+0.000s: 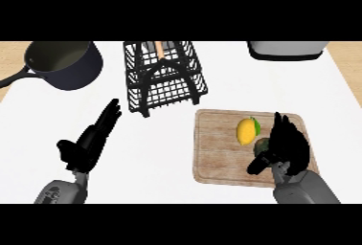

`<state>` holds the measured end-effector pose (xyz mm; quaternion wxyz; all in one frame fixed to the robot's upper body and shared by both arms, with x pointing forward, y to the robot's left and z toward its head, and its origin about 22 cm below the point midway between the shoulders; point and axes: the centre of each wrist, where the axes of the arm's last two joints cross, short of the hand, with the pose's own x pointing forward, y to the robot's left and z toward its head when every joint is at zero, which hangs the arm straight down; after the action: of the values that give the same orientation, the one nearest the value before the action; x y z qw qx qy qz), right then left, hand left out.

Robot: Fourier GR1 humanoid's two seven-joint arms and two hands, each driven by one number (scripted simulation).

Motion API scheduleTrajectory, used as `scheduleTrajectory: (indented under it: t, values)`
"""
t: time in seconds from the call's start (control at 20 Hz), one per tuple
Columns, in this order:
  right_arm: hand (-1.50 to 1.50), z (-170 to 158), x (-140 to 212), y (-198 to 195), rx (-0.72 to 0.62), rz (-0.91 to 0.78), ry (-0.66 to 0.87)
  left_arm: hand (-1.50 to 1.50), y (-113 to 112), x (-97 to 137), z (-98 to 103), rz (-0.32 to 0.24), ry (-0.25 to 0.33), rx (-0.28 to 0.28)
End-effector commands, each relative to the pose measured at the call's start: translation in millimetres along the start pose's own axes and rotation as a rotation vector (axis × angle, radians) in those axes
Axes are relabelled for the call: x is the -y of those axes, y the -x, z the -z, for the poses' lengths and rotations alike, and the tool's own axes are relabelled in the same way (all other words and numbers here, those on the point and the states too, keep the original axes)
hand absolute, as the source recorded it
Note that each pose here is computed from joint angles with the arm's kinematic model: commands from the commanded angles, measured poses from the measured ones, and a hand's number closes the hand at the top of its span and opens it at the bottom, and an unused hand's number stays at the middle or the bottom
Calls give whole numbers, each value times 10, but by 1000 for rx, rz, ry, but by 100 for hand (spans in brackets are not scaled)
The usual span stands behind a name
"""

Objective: Pick the squash from the cutting board and place it in the tiered basket

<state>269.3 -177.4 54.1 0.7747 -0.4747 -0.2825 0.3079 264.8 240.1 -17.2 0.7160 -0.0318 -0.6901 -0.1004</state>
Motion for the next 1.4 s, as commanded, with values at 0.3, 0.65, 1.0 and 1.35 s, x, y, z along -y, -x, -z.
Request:
scheduleTrajectory:
  t: [0.3, 0.65, 1.0, 1.35]
  values:
    - [-150, -31, -138, 101, -192, -12, -42, 0, 32, 116, 92, 0, 0, -4]
    - [-150, 216, -354, 218, -191, -1, -44, 0, 6, 69, 113, 1, 13, 16]
    - [150, 168, -316, 177, -19, 57, 78, 0, -72, 109, 23, -12, -7, 11]
    - [150, 560, 22, 52, 100, 33, 91, 0, -27, -25, -140, 13, 28, 0]
